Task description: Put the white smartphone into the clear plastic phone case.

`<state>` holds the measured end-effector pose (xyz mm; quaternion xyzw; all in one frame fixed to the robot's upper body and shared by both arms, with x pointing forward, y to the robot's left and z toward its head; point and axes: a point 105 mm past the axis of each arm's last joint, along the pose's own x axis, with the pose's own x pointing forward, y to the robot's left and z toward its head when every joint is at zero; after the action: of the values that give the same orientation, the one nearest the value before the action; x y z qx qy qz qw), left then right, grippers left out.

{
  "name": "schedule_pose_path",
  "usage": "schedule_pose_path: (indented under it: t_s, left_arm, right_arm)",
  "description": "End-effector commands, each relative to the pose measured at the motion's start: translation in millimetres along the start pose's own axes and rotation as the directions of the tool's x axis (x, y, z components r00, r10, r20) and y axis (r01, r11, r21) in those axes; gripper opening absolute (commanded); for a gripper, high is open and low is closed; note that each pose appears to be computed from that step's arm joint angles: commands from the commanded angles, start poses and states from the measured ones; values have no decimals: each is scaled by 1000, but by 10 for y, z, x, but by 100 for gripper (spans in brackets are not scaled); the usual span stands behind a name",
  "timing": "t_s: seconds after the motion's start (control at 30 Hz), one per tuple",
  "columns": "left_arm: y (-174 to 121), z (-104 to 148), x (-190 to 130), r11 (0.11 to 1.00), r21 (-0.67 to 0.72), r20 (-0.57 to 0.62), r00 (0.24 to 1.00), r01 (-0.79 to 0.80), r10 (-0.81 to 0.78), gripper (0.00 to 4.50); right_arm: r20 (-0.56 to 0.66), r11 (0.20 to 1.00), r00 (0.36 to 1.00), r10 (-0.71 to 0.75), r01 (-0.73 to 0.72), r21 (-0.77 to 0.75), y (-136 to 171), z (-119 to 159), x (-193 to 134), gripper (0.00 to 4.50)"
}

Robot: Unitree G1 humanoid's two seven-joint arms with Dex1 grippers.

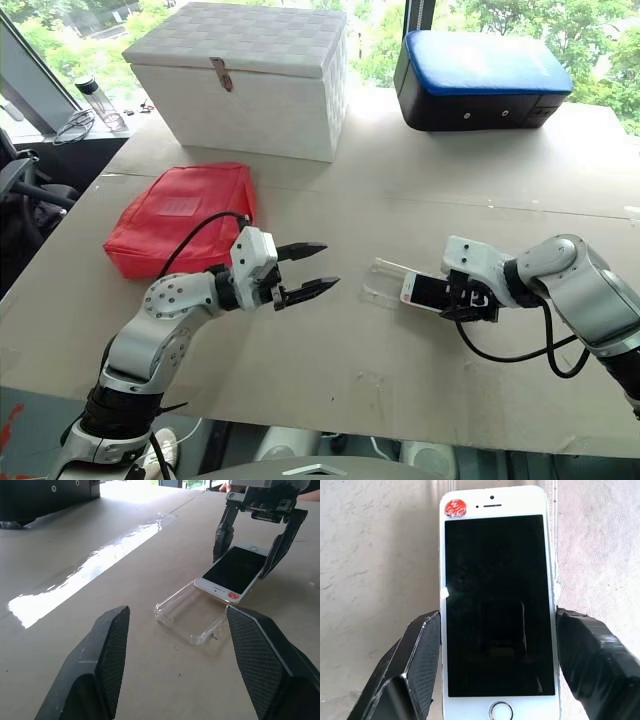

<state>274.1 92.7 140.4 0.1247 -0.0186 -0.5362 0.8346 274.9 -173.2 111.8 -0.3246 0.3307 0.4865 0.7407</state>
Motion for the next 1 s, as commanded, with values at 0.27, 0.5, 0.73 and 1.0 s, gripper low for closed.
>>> schedule_pose_path:
  t_s: [0.27,0.5,0.73,1.0]
  left_arm:
    - [-33,115,29,1000,27,33,999,8,-9,309]
    - [-41,120,34,1000,28,35,999,9,-10,309]
    - [-53,119,20,1000,31,35,999,3,-4,309]
    - [-50,117,19,1000,28,35,999,7,-8,309]
  right_arm:
    - [-34,997,999,-39,41,64,-177,52,59,293]
    - [-56,1000,998,0,1,19,-184,84,63,293]
    - [-21,1000,1000,-10,10,18,-93,153,117,293]
    - [9,996,996,-85,84,28,-142,166,14,439]
